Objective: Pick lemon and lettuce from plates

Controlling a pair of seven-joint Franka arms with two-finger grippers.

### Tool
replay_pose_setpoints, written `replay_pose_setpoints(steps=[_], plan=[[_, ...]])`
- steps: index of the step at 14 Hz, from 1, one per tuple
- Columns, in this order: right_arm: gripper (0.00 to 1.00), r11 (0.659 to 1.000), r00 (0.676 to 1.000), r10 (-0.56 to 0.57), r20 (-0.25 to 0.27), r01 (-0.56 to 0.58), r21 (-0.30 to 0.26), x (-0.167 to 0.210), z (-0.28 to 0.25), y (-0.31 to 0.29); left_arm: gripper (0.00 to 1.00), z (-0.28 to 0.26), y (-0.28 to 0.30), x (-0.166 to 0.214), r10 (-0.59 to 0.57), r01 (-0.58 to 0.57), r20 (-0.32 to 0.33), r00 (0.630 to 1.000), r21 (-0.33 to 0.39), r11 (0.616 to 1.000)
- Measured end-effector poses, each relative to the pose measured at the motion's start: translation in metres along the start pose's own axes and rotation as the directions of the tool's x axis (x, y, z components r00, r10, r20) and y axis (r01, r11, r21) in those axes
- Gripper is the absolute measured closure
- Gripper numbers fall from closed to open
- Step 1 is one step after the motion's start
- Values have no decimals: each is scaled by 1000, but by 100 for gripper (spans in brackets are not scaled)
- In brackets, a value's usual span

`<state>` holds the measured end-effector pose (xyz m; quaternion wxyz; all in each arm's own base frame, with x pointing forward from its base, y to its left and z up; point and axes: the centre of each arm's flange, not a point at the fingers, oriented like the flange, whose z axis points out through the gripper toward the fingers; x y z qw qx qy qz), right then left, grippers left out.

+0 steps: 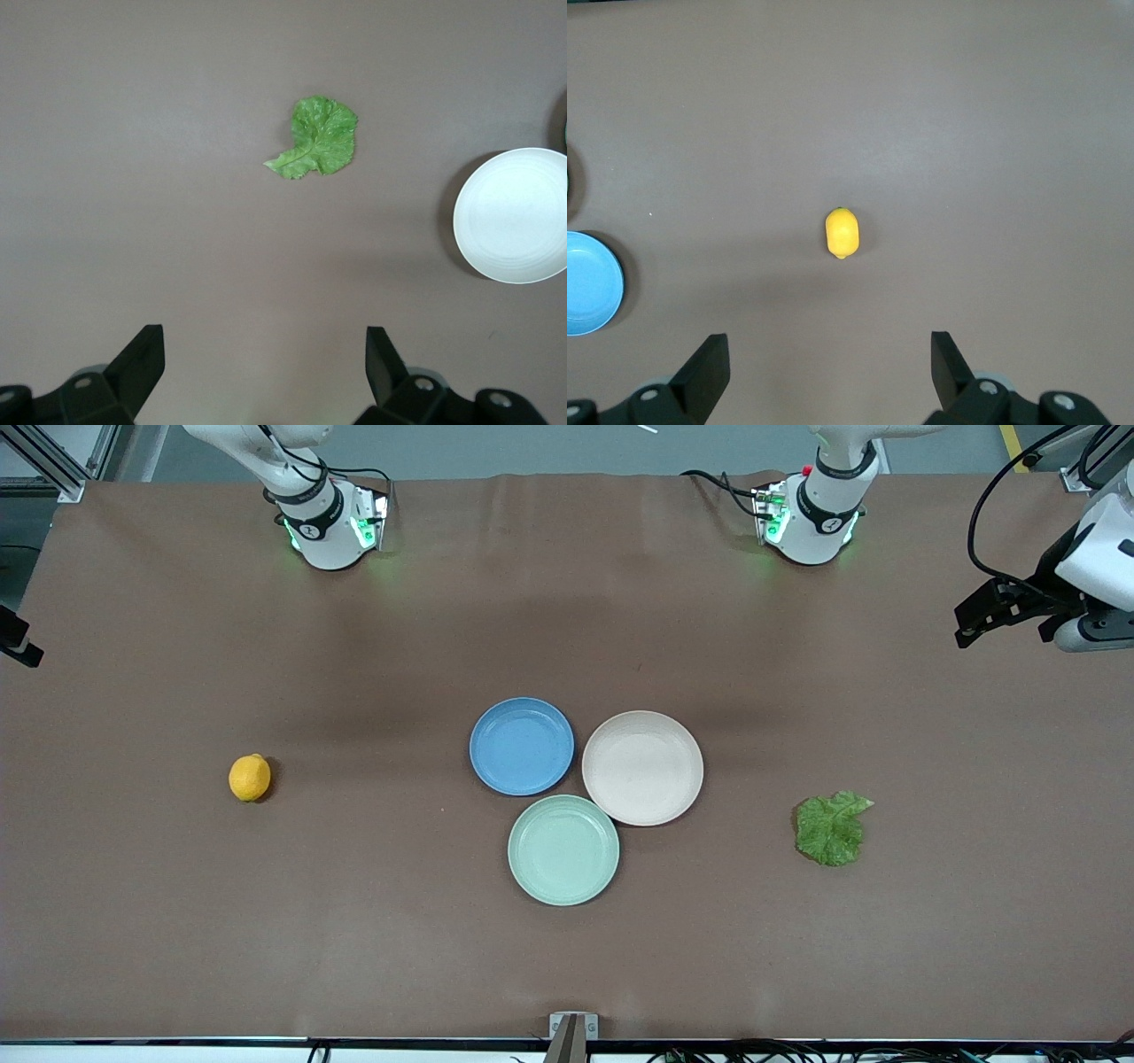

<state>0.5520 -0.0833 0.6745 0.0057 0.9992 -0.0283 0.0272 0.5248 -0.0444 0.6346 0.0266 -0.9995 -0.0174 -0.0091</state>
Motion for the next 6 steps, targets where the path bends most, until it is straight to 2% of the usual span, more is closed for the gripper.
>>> replay_pose_setpoints(steps=[6], plan=[[0, 1000, 1000, 0, 0, 0, 0, 0, 0, 0, 0, -7, -1, 7, -2, 2, -18, 1000, -4, 1000]])
